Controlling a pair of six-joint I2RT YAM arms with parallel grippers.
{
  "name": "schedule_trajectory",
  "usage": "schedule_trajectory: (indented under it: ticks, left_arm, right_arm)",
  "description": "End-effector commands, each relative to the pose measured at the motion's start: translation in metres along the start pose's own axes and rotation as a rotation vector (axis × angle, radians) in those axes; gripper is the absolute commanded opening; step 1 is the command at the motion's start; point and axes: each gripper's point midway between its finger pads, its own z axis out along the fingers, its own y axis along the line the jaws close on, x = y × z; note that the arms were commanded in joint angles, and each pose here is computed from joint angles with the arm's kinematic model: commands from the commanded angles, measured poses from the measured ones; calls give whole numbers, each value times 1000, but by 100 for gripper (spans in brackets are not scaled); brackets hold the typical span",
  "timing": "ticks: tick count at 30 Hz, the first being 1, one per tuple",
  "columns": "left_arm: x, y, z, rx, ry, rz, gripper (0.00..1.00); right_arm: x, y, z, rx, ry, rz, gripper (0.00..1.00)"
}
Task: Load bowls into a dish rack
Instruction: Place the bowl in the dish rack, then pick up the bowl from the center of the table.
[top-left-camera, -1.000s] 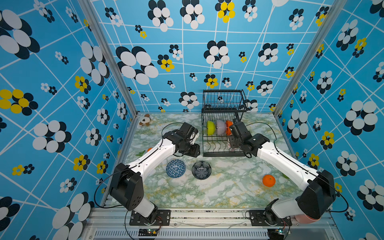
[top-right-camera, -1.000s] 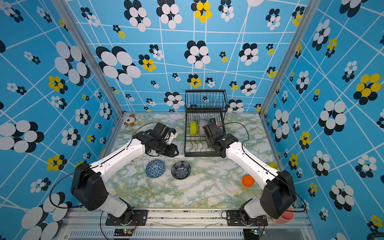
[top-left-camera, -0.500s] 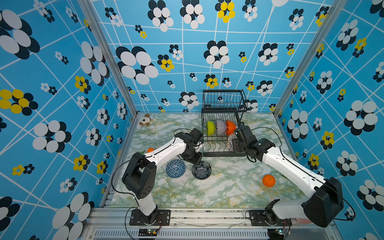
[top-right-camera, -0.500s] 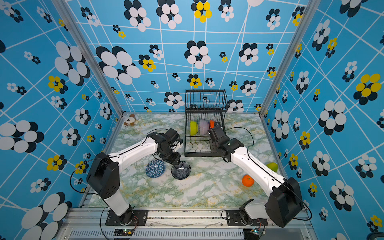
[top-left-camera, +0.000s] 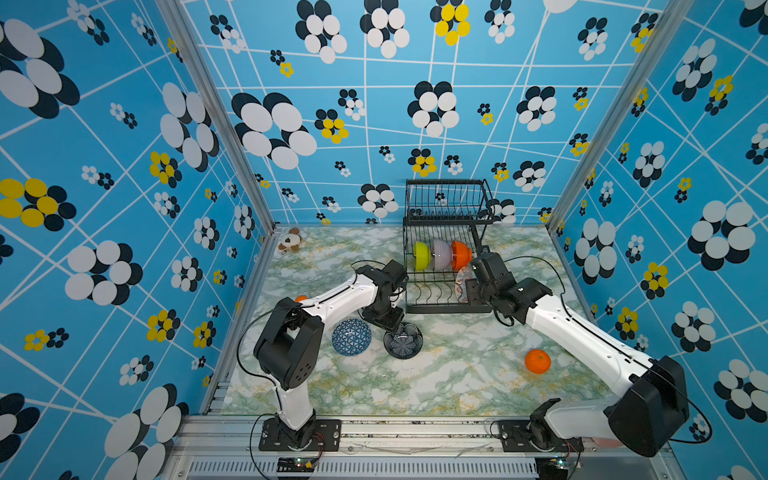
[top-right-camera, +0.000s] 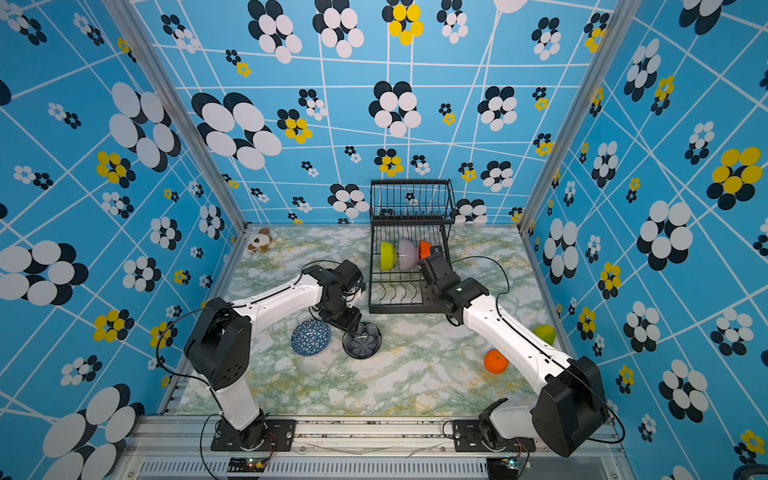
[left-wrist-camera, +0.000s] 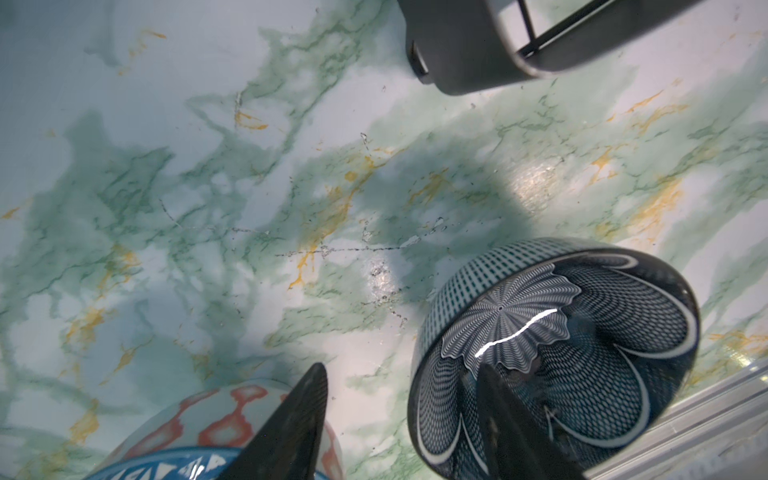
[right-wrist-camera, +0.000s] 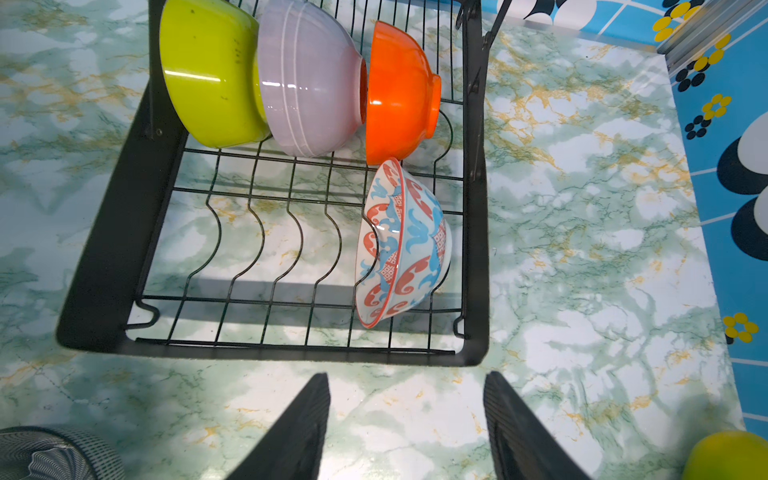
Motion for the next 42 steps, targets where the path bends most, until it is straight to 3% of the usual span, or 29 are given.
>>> schedule_trajectory:
  ticks: [1, 10, 12, 20, 34, 42]
  left_arm:
    - [-1, 0, -1, -16, 12, 3, 56]
    - [1, -1, 8, -14, 37, 0, 44]
    - [0, -2, 8, -13, 35, 1, 38]
    - [4, -7, 19, 5, 77, 3, 27]
    - [4, -8, 17, -3, 72, 11, 0]
    - [0, -17, 7, 36, 42, 7, 0]
  right_arm:
    - [1, -4, -3, -3, -14, 29, 63]
    - [5, -6, 0, 1, -7, 30, 63]
    - [6, -7, 1, 2, -5, 30, 63]
    - [8, -7, 4, 2, 1, 35, 63]
    - [8, -9, 2, 4, -1, 36, 63]
    - [9, -8, -3, -14, 8, 41, 63]
